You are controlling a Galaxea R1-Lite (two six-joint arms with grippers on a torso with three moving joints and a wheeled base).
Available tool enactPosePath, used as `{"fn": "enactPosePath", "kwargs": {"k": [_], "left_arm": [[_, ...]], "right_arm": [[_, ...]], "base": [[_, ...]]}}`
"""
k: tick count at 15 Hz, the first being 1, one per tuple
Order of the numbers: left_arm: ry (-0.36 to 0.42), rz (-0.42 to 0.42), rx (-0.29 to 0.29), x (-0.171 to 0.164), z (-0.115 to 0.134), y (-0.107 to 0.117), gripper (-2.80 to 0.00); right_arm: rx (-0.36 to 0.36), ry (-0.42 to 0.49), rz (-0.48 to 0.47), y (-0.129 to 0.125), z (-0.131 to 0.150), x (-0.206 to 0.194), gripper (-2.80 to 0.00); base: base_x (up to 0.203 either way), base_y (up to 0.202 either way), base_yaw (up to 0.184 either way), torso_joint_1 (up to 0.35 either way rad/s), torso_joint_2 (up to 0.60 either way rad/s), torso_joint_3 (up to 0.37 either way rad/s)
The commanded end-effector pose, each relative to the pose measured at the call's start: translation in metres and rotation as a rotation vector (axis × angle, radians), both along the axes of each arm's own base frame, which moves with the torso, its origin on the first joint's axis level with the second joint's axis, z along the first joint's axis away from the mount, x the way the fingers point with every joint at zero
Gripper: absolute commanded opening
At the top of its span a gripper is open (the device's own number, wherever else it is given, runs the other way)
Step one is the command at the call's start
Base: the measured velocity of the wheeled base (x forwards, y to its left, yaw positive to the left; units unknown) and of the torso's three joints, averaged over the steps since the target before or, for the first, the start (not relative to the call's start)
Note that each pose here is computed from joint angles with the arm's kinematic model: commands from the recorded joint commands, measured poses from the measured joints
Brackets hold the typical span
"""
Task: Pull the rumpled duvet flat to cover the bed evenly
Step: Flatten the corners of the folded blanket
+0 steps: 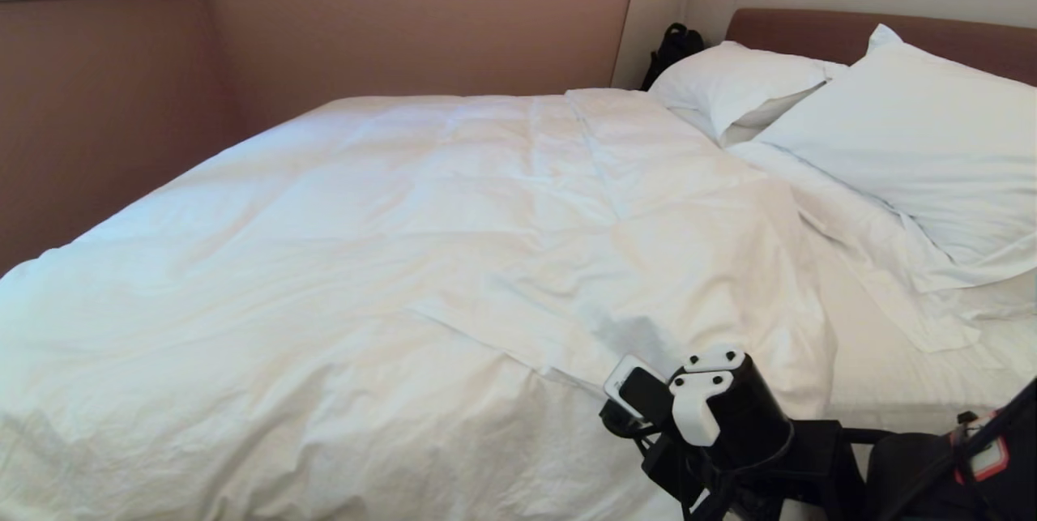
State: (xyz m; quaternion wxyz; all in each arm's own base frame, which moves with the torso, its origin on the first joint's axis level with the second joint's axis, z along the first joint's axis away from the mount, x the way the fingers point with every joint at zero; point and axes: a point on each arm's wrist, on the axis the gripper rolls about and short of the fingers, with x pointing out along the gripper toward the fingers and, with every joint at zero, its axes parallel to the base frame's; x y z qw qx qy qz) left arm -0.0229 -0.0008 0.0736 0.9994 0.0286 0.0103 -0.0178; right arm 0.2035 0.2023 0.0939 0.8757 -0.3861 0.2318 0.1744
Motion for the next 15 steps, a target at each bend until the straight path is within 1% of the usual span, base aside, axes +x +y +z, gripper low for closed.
{"fn": "enactPosePath", "kwargs": {"k": [1, 3, 6, 8, 10, 12, 13, 15], "left_arm": [[0.000, 0.000, 0.001, 0.000, 0.000, 0.000, -2.80], [0.000, 0.000, 0.001, 0.000, 0.000, 0.000, -2.80], [0.000, 0.000, 0.001, 0.000, 0.000, 0.000, -2.80], [0.000, 0.000, 0.001, 0.000, 0.000, 0.000, -2.80], [0.000, 0.000, 0.001, 0.000, 0.000, 0.000, -2.80], [0.000, 0.000, 0.001, 0.000, 0.000, 0.000, -2.80], [0.000, 0.000, 0.001, 0.000, 0.000, 0.000, -2.80], [0.000, 0.000, 0.001, 0.000, 0.000, 0.000, -2.80]], "right_arm": [[-0.034, 0.012, 0.005, 0.003, -0.009, 0.003, 0.00], [-0.068, 0.032, 0.004, 0.008, -0.023, 0.007, 0.00], [-0.115, -0.004, -0.031, 0.014, -0.032, 0.015, 0.00], [-0.148, -0.008, -0.047, 0.018, -0.041, 0.020, 0.00], [-0.168, -0.036, -0.075, 0.024, -0.041, 0.026, 0.00], [-0.209, -0.060, -0.108, 0.027, -0.045, 0.031, 0.00], [-0.229, -0.057, -0.101, 0.029, -0.048, 0.031, 0.00], [-0.229, -0.058, -0.100, 0.029, -0.048, 0.031, 0.00]], "base": [[0.000, 0.000, 0.000, 0.000, 0.00, 0.000], [0.000, 0.000, 0.000, 0.000, 0.00, 0.000], [0.000, 0.000, 0.000, 0.000, 0.00, 0.000], [0.000, 0.000, 0.000, 0.000, 0.00, 0.000], [0.000, 0.000, 0.000, 0.000, 0.00, 0.000], [0.000, 0.000, 0.000, 0.000, 0.00, 0.000], [0.000, 0.000, 0.000, 0.000, 0.00, 0.000], [0.000, 0.000, 0.000, 0.000, 0.00, 0.000]]}}
